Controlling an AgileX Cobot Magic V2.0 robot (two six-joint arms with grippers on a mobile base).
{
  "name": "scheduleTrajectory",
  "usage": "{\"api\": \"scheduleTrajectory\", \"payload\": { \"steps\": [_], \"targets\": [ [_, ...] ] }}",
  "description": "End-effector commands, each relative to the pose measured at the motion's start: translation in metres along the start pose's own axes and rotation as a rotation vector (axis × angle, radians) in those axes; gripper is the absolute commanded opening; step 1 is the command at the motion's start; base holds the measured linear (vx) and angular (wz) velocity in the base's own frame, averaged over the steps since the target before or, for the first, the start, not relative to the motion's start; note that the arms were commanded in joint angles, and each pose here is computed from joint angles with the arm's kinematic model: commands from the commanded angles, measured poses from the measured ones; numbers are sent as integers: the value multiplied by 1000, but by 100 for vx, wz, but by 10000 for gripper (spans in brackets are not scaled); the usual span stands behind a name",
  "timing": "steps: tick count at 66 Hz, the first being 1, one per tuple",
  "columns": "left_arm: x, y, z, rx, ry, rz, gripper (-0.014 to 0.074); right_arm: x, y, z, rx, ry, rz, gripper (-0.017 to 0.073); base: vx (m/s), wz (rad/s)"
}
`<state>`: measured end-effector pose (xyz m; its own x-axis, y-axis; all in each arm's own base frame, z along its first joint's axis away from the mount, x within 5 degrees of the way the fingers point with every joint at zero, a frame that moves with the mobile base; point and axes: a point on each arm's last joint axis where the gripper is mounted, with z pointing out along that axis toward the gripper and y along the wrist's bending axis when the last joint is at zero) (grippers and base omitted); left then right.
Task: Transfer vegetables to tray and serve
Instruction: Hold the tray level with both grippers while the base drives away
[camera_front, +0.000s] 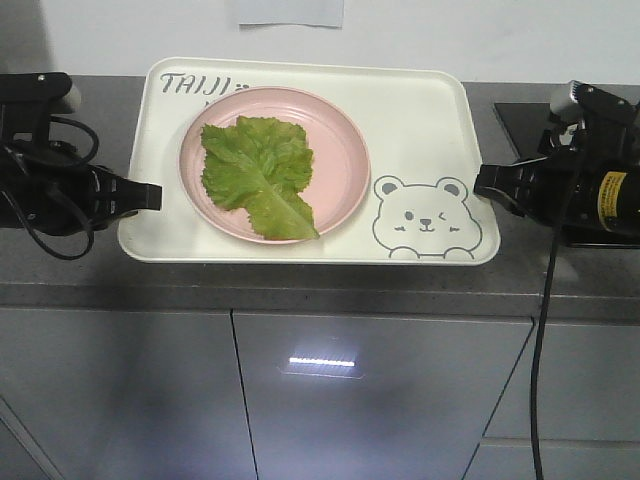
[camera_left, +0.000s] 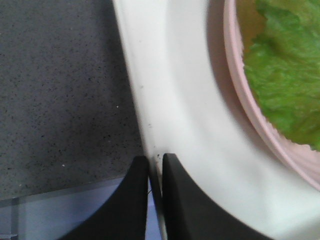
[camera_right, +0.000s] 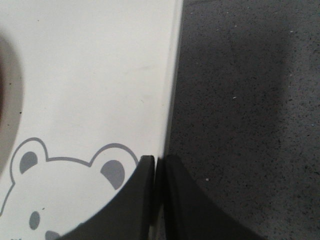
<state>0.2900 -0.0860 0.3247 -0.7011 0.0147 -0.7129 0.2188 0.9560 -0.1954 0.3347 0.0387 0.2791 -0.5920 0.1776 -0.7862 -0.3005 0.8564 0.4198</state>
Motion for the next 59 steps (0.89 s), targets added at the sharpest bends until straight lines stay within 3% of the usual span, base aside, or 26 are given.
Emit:
{"api": "scheduleTrajectory", "payload": {
  "steps": [1,59],
  "targets": [
    [-18,-18,-18,89,-152,-40,-6,-8,36,-13,-206,13,-55,-3,5,2],
    [-18,-18,-18,89,-152,-40,-6,-8,36,-13,-206,13,-55,-3,7,1]
  ]
}}
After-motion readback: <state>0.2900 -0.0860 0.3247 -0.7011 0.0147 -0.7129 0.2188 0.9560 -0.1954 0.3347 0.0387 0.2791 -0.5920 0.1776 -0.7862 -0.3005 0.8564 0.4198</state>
